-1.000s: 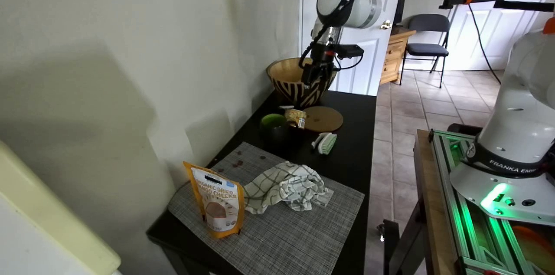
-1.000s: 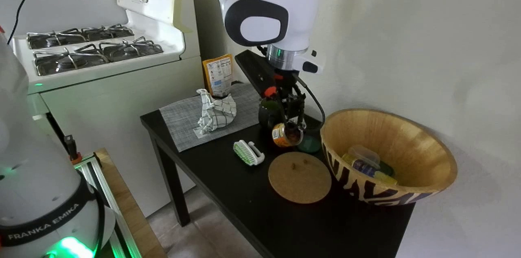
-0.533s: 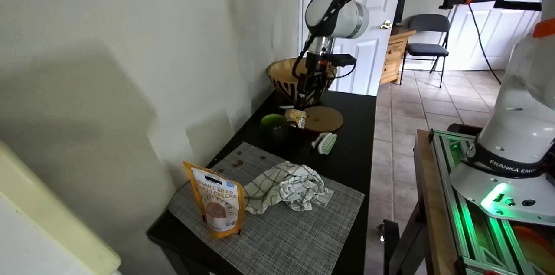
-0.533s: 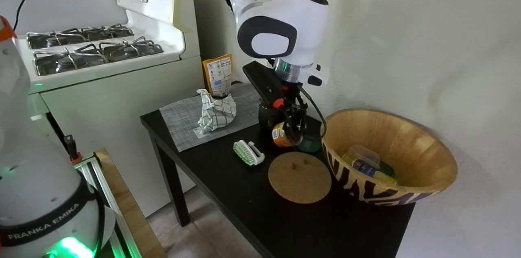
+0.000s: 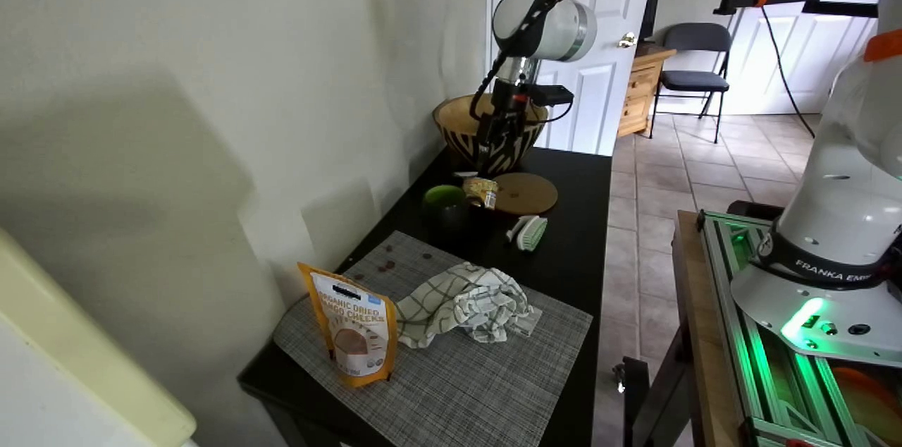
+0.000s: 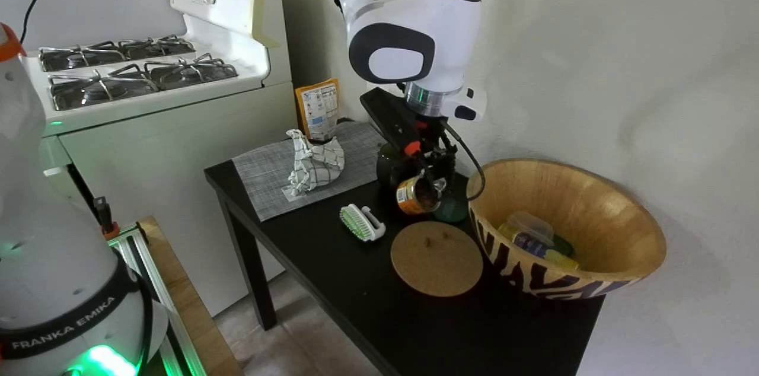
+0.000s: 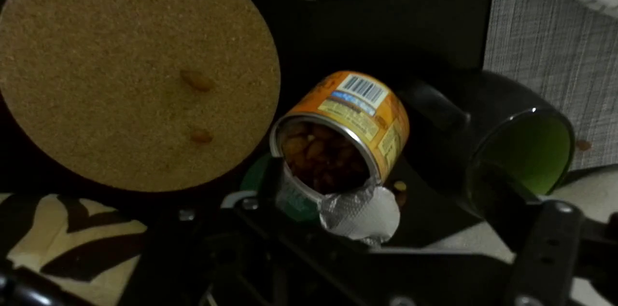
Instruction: Put the yellow tin upright and then pick its content from the chopping board and put then in the tin
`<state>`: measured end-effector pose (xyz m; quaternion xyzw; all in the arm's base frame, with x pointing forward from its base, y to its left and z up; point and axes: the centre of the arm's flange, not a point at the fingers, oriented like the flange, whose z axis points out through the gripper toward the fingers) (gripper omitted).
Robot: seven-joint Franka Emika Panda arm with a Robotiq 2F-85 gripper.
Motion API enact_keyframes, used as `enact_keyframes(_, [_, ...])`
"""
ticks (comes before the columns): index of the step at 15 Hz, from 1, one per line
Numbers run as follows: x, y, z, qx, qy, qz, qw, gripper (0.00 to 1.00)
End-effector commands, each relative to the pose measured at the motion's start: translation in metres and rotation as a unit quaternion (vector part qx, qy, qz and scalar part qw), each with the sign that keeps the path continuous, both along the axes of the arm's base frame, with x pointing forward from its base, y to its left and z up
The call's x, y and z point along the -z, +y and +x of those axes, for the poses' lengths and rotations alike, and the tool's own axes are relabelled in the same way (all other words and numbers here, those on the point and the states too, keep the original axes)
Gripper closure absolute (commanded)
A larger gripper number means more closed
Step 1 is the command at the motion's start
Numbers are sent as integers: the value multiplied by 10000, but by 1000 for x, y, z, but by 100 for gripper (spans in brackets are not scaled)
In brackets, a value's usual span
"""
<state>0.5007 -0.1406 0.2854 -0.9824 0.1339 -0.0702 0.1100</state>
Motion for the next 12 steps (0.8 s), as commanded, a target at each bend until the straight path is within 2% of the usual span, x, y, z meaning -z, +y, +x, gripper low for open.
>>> enact_keyframes(1, [12, 3, 4, 357, -523, -18, 9980, 0])
enact_keyframes(3, [17, 7, 9, 533, -716, 74, 9960, 0])
enact_keyframes(10, [33, 20, 7, 962, -831, 190, 9917, 0])
enact_keyframes(12, [38, 20, 7, 1060, -832, 205, 9907, 8])
